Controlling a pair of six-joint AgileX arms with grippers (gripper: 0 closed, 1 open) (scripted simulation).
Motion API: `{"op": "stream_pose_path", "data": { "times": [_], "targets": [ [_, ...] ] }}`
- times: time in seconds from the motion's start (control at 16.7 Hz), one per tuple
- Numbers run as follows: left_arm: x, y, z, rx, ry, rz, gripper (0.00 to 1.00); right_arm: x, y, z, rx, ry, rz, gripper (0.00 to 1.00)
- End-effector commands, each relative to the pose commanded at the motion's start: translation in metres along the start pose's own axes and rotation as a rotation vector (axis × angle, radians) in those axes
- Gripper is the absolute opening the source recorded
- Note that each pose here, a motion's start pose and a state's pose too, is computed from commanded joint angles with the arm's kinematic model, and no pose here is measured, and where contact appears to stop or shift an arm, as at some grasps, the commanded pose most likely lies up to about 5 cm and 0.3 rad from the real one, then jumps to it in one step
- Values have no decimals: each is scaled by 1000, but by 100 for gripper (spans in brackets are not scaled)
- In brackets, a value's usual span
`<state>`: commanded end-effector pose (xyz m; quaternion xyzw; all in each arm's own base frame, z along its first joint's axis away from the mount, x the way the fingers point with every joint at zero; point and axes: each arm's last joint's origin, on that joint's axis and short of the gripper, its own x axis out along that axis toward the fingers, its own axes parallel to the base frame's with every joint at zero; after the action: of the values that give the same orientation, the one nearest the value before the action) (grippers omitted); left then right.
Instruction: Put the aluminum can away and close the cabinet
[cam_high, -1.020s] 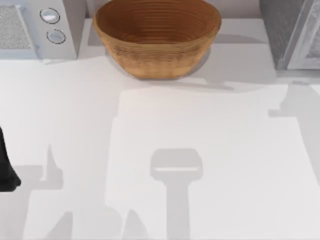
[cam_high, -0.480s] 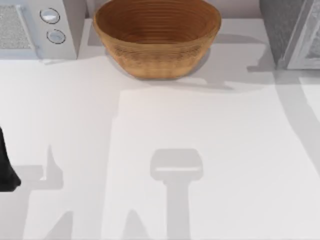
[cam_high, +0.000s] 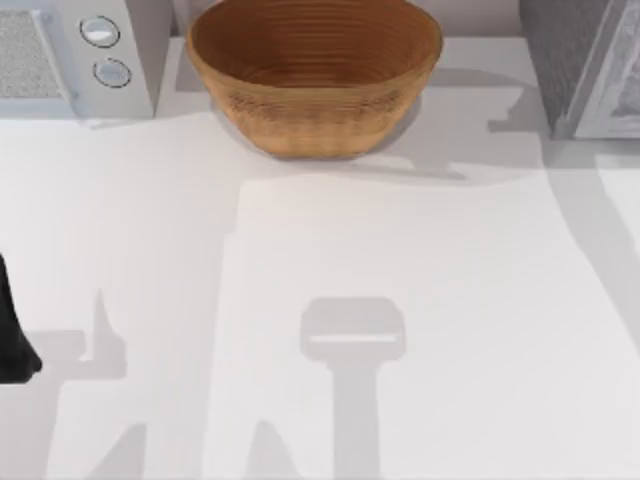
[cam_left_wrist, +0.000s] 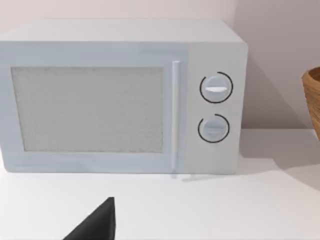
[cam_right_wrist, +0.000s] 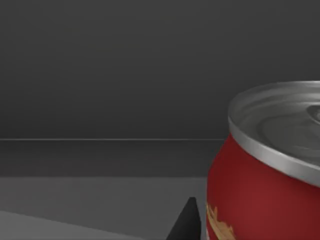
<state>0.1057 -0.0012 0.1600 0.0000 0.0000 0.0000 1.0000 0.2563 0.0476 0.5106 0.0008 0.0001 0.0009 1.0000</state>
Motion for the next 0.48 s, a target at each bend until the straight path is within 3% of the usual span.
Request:
{"op": "stream_pose_path", "data": {
  "times": [0.48],
  "targets": [
    [0,0,0,0,0,0,100,31,1,17,1,0,-3,0]
  ]
}}
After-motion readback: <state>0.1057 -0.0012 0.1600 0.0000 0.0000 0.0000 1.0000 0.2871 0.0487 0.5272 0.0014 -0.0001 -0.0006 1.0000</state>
